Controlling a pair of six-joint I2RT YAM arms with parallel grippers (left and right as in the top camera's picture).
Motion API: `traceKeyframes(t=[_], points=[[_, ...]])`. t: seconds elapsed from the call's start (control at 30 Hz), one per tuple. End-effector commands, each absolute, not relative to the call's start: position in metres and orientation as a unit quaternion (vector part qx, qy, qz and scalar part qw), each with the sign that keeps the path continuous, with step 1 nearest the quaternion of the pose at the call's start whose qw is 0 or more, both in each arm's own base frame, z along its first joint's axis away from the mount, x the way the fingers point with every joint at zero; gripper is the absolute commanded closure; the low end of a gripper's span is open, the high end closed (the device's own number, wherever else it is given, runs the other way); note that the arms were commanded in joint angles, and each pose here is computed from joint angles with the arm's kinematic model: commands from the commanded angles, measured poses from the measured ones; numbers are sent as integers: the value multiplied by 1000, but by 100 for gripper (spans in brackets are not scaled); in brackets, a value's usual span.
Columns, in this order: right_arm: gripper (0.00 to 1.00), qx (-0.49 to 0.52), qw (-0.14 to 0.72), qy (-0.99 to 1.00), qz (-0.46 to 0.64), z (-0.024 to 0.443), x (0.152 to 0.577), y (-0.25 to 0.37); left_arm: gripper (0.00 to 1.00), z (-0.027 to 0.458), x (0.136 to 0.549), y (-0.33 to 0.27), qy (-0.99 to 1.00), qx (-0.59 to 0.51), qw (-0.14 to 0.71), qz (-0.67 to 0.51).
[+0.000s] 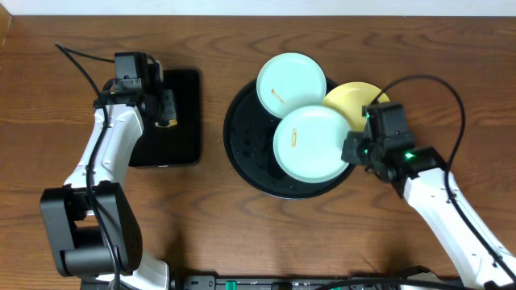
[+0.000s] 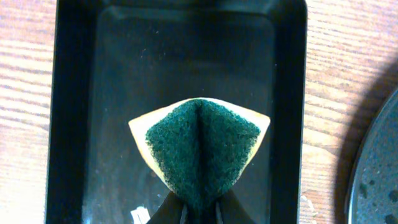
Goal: Clean dirty plates on tray and stack at the side
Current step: 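Grip the green plate rim with the right gripper and tilt it up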
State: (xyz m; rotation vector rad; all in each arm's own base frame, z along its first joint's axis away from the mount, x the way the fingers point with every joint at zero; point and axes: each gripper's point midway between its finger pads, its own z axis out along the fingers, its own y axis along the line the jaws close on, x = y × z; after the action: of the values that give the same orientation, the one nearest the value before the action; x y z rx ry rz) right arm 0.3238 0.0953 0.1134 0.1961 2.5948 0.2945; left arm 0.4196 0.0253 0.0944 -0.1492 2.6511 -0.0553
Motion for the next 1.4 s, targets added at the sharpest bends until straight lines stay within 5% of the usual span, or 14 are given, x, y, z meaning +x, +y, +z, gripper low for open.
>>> traceKeyframes(t=[0.0,0.4,0.73,1.13,1.37], points=[[99,-2,285,956,72,124,329,94,92,89,419,18,972,8,235,-27],[99,-91,346,934,-16,139,344,99,92,106,450,4,946,18,318,-67],[99,-168,420,880,-144,169,343,128,92,168,452,-4,914,21,391,-103],[99,-147,420,887,-123,167,340,133,92,207,440,-4,900,24,425,-97],[99,-109,357,926,60,146,336,148,92,217,443,9,889,-88,430,-129]])
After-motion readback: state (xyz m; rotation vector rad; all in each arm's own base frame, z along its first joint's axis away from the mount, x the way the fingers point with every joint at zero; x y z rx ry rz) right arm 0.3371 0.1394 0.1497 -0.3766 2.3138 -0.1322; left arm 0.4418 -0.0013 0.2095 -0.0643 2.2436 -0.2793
